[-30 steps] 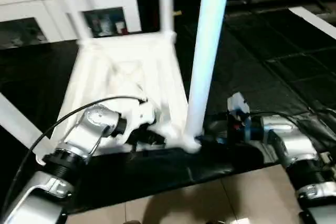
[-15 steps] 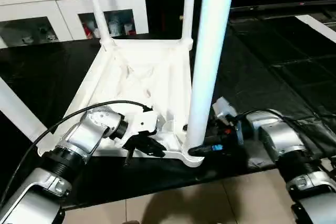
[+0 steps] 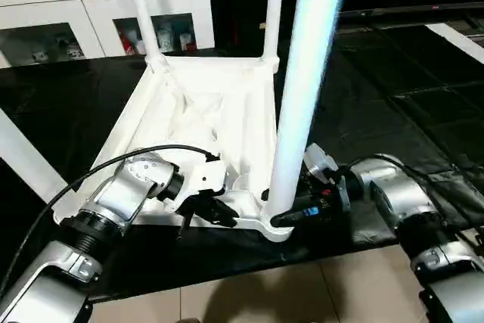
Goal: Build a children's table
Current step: Rotate leg to tighten
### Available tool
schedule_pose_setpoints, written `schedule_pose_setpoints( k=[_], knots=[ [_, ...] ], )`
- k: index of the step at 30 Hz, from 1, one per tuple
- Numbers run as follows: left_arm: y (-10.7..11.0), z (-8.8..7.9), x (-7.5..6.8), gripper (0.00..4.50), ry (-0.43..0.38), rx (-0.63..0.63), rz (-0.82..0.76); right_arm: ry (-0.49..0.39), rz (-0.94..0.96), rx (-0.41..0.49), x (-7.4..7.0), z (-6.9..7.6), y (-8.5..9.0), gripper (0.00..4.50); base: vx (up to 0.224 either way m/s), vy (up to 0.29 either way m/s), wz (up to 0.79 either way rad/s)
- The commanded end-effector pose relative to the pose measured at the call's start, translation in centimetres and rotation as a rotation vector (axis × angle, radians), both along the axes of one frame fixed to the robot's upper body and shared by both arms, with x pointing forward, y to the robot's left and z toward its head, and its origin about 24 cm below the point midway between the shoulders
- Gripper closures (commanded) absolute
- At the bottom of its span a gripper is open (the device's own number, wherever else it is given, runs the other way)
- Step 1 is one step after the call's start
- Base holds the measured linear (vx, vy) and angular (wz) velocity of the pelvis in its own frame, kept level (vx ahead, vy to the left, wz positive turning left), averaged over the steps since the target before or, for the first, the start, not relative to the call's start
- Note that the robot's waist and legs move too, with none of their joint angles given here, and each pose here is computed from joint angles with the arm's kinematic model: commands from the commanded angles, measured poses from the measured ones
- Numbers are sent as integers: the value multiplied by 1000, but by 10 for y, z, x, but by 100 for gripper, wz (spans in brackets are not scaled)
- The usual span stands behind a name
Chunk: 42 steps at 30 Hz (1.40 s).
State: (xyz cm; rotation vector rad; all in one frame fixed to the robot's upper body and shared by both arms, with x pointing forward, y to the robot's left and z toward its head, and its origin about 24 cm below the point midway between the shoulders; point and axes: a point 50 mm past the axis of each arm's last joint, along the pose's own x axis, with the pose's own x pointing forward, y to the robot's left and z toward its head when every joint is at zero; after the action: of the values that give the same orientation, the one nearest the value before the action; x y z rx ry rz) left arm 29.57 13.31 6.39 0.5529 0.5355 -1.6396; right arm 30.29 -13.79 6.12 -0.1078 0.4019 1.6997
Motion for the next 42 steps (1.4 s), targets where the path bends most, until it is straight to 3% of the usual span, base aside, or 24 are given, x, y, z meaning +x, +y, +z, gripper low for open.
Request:
schedule_pose_setpoints(
  k=[1,14,20,21,22,26,30,33,38,40,42],
  knots=[
    [-5,-9,-9,450,49,51,-89,30,5,7,0,1,-2,232,0,0,0],
    [-17,-15,-1,450,81,-12,90,112,-80,106,-13,-11,6,238,0,0,0],
    [-34,-13,12,450,34,-68,273,91,-371,111,-13,-32,36,238,0,0,0],
    [-42,-10,17,450,21,-99,354,92,-483,100,-10,-39,50,238,0,0,0],
    [-42,-10,17,450,21,-99,354,92,-483,100,-10,-39,50,239,0,0,0],
    [-60,-2,28,450,-4,-163,510,135,-820,69,11,-44,77,239,-24,14,-10],
    [-71,7,38,450,-42,-220,635,122,-1020,38,28,-41,84,240,-13,8,-5],
    [-76,8,40,450,-55,-235,672,123,-1100,24,34,-38,86,241,0,0,0],
    [-73,6,38,450,-58,-217,664,131,-1077,15,32,-41,85,241,65,14,-17],
    [-68,4,37,450,-56,-203,648,120,-1061,16,30,-43,81,187,69,-38,6],
    [-65,2,36,450,-56,-194,640,105,-1050,17,29,-44,79,173,62,-47,3]
  ],
)
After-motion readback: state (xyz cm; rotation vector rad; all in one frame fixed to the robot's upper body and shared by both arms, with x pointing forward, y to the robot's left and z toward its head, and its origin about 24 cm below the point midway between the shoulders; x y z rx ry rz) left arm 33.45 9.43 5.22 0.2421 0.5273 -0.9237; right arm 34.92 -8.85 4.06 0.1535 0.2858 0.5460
